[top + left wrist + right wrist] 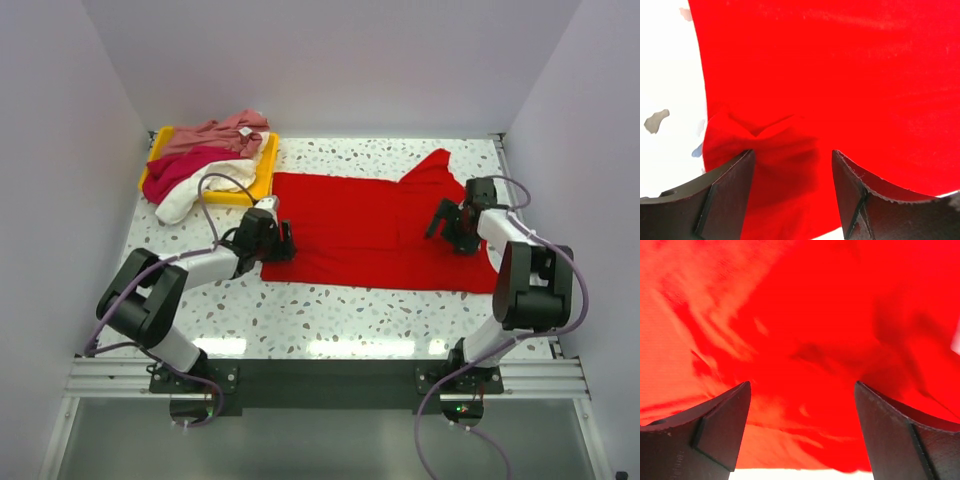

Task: Fold and stack the t-shirts
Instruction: Fold the tshirt

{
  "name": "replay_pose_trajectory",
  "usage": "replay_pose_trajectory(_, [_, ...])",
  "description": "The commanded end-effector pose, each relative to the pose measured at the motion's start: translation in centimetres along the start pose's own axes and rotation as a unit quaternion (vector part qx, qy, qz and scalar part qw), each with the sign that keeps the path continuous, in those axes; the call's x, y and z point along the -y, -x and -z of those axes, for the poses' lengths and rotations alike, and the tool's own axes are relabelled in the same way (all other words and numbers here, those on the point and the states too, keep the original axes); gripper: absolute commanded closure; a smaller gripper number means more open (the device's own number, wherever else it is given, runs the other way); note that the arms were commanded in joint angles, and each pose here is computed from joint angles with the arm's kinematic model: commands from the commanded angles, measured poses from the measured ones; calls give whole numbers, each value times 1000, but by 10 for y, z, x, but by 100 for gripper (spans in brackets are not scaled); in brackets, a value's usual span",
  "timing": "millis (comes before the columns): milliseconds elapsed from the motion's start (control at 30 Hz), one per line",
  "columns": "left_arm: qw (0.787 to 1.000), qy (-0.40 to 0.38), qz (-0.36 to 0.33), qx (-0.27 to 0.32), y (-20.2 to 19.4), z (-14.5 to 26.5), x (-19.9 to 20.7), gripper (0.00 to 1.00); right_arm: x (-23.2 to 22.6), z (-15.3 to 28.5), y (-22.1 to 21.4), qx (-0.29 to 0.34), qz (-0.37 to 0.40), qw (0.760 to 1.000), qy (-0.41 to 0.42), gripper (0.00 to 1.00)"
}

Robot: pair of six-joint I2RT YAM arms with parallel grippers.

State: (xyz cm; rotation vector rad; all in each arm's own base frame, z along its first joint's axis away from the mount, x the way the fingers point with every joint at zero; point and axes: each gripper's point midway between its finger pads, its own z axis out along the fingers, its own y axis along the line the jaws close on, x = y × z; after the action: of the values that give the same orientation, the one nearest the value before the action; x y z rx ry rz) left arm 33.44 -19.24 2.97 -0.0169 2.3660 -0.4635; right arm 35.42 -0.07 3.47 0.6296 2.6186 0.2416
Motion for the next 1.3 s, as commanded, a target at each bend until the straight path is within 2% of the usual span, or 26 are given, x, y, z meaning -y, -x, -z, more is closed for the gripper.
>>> replay_pose_trajectory(0, [1000,9,-2,9,12,13,-1,32,30,36,8,32,6,997,-63,12])
replay_pose_trajectory(133, [1000,2,0,22,22,26,4,28,63,59,0,35,-33,993,-105,7])
replay_pose_trajectory(200, [1000,1,-3,16,20,28,5,27,83,74,1,63,-76,987,-127,2])
replay_pose_trajectory(300, [1000,7,-8,14,19,30,2,25,97,92,1,106,-132,976,-136,1])
replay_pose_trajectory(433, [1000,19,-9,-3,8,36,-5,24,108,84,-21,123,-197,964,-132,2])
replay_pose_trajectory(600, [999,36,-2,-13,4,48,-11,24,111,60,-42,100,-257,955,-113,1])
replay_pose_trajectory(767, [999,49,2,-2,10,57,-13,23,125,57,-41,105,-274,948,-125,1])
replay_pose_trajectory(933, [999,30,16,7,10,54,-8,23,134,62,-31,121,-267,945,-144,2])
replay_pose_trajectory(1100, [999,27,30,3,0,49,-10,24,143,76,-17,159,-253,939,-169,3])
replay_pose_trajectory(1267, [999,24,32,-5,-5,44,-9,24,148,70,-7,164,-245,939,-177,9])
